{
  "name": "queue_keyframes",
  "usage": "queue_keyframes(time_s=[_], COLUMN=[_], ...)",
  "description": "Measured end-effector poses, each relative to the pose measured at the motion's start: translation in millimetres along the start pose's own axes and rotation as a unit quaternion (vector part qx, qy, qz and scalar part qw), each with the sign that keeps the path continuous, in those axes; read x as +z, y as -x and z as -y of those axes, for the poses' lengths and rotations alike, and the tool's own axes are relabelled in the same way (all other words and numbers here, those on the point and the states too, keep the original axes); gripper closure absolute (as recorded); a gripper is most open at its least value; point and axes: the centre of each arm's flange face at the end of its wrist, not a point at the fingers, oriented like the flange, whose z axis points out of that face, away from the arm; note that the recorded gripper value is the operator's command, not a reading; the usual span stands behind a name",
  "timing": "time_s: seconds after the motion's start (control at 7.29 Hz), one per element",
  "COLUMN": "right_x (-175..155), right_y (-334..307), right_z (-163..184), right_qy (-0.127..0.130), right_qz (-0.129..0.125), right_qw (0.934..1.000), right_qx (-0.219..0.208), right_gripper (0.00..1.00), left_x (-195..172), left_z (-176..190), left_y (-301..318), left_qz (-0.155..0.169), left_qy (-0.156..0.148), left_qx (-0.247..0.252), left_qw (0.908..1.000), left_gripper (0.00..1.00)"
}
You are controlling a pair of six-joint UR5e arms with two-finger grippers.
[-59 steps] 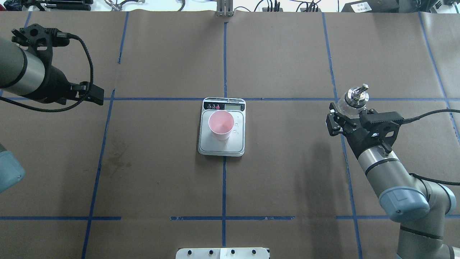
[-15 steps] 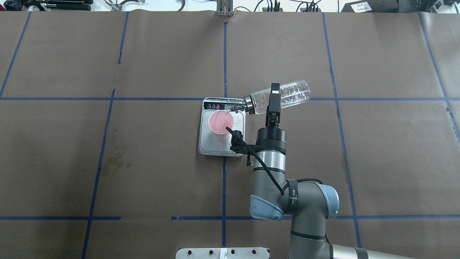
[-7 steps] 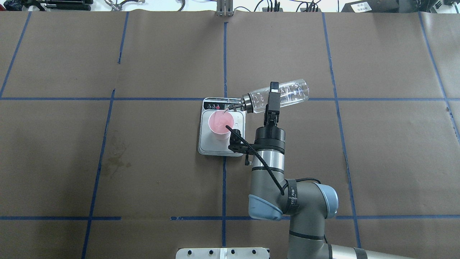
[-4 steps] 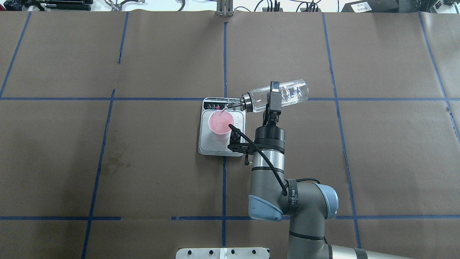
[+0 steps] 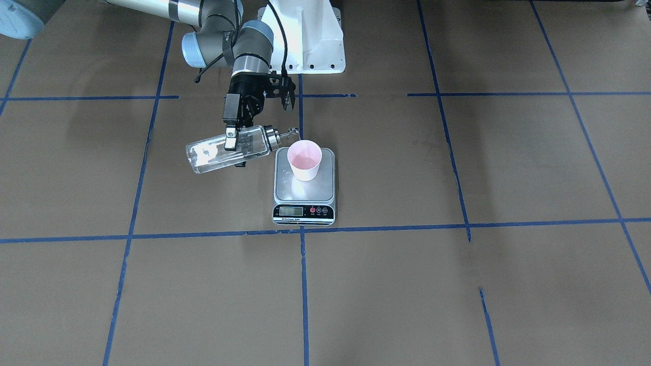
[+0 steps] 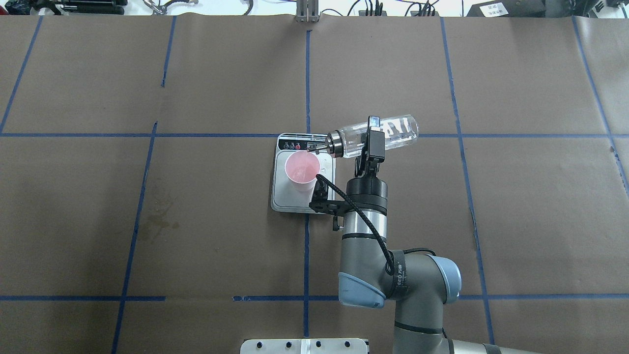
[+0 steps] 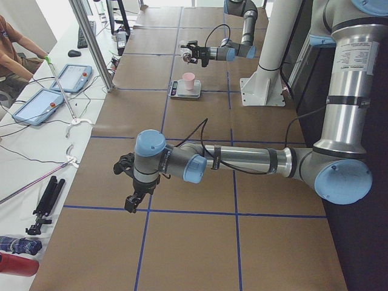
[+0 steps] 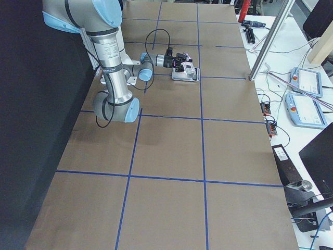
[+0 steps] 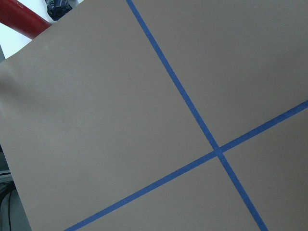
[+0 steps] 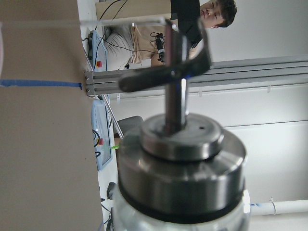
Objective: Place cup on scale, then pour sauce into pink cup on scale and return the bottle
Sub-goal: 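Tilt the bottle spout over the pink cup with the right gripper, then turn the bottle upright and move it away from the cup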
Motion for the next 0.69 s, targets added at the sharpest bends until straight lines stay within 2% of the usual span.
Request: queue_keyframes(time_s=[0.27,0.41,0.55,0.69], right_x=[-2.1,-3.6,-6.2,-8.0], right_y=[-0.3,-7.3,-20.3,-29.0], right_z=[0.8,2.7,5.3,6.1], right_qy=[-0.001,-0.003,-0.006,-0.007], right_qz=[0.002,0.008,0.021,0.033], right_qw=[0.9999,0.9994,0.9975,0.9926], right_qx=[0.011,0.032,0.068,0.117], right_gripper=[1.0,1.0,1.0,1.0], left_x=[-0.7,-1.7,-2.8,-4.2], left_z=[0.8,2.2,3.7,5.1], left_y=[0.0,-0.3,-0.5,-1.0], left_qz=[0.0,0.001,0.001,0.002], left_qy=[-0.001,-0.002,-0.003,-0.005], left_qx=[0.0,0.001,0.002,0.003], left_qw=[1.0,1.0,1.0,1.0], left_gripper=[0.0,0.0,0.0,0.0])
